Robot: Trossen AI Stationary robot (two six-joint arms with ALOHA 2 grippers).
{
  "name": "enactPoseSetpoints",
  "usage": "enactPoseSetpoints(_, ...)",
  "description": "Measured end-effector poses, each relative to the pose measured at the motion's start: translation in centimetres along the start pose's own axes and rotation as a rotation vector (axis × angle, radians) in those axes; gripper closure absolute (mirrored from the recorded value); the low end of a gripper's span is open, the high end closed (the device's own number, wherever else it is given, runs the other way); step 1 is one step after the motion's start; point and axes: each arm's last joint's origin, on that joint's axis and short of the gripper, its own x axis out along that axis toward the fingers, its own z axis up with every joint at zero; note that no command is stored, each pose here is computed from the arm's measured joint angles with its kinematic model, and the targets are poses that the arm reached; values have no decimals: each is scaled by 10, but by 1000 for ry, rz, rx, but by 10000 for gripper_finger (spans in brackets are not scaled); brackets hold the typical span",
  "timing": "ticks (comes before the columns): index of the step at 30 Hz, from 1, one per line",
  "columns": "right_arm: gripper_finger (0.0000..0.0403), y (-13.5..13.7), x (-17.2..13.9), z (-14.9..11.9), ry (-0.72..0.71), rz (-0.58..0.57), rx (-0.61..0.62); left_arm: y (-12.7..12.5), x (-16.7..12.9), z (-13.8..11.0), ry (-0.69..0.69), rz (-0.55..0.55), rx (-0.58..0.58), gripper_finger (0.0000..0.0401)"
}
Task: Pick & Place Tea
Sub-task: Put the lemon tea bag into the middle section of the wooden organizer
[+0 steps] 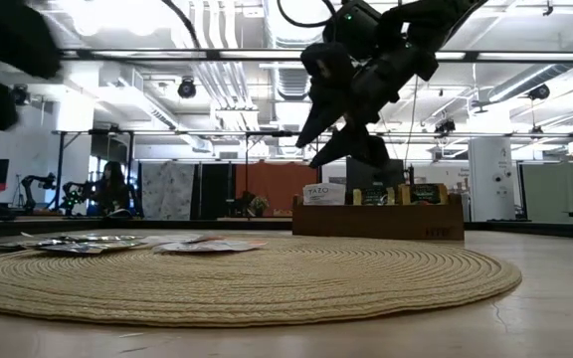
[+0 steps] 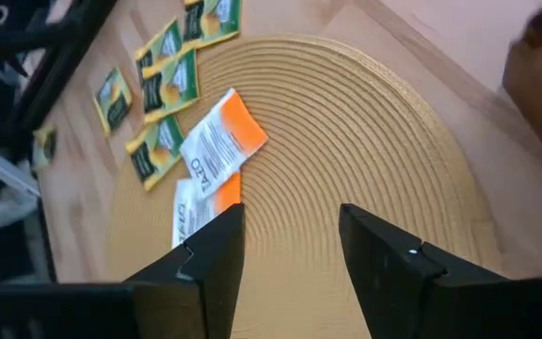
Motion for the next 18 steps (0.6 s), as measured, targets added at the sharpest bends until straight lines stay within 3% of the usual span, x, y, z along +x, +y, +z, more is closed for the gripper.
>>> enactPoseSetpoints(3,232,1,-1,1,-5,6,-47,-22,19,-20,86,11,150,259)
enactPoseSetpoints(9,232,2,-1,2,-5,8,-104,-50,54,-44,167,28,321,260)
enactPoseSetpoints(12,232,2,-1,2,-5,8,-113,-55,68,-41,150,49,319,260)
enactPoseSetpoints(18,232,2,-1,1,-4,7,-114,-72,101,-22,78,-52,402,260)
